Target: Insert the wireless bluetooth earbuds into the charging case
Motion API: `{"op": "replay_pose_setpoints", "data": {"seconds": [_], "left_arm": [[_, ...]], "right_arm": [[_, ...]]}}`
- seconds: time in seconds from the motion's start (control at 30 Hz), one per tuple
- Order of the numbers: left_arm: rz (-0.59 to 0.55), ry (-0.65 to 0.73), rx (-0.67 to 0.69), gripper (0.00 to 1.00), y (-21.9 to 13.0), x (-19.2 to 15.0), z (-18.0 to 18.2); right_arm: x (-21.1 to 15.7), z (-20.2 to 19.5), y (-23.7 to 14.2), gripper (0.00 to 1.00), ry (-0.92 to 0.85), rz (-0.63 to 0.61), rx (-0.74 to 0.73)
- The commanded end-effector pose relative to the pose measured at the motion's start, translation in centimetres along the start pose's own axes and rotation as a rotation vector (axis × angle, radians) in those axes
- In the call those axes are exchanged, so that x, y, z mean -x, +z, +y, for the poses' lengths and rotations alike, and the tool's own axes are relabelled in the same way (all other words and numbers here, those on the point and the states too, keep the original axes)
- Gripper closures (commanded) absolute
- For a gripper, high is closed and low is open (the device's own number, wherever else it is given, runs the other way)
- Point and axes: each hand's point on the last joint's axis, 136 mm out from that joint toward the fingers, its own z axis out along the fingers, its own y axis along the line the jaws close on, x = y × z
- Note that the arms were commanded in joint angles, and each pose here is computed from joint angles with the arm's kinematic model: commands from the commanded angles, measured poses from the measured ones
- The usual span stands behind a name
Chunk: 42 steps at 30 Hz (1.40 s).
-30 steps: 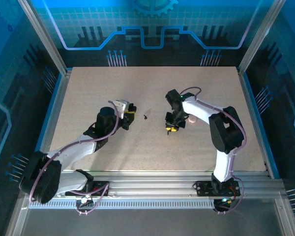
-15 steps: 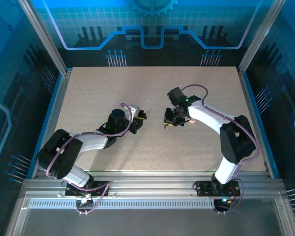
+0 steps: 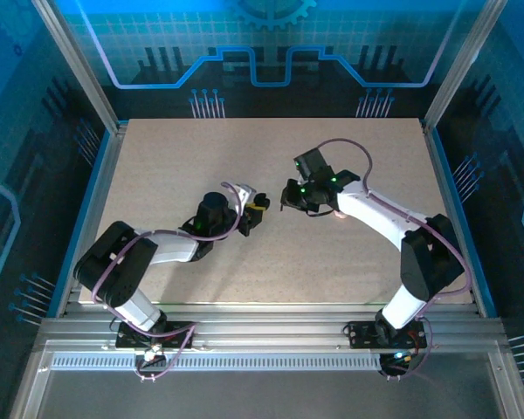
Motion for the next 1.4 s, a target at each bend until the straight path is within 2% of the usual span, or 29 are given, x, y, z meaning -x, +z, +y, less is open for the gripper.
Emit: {"op": "replay_pose_setpoints", "data": {"seconds": [0.0, 0.33, 0.53, 1.37], "left_arm": [[-0.068, 0.034, -0.082, 0.90, 0.5, 2.2, -1.7], [-0.083, 0.081, -0.166, 0.90, 0.7, 2.9, -3.2], [-0.097, 0.090, -0.194, 0.90, 0.7, 3.5, -3.7], [-0.186, 0.088, -0.205, 0.89, -0.7, 6.9, -4.6]], "right_arm": [[1.9, 3.6, -1.7, 0.85, -0.079, -0.096, 0.094], [2.6, 6.3, -3.3, 0.84, -0.220, -0.200, 0.163], [2.4, 6.5, -4.2, 0.84, -0.266, -0.252, 0.186], [0.6, 5.2, -3.7, 0.84, -0.357, -0.270, 0.129]]}}
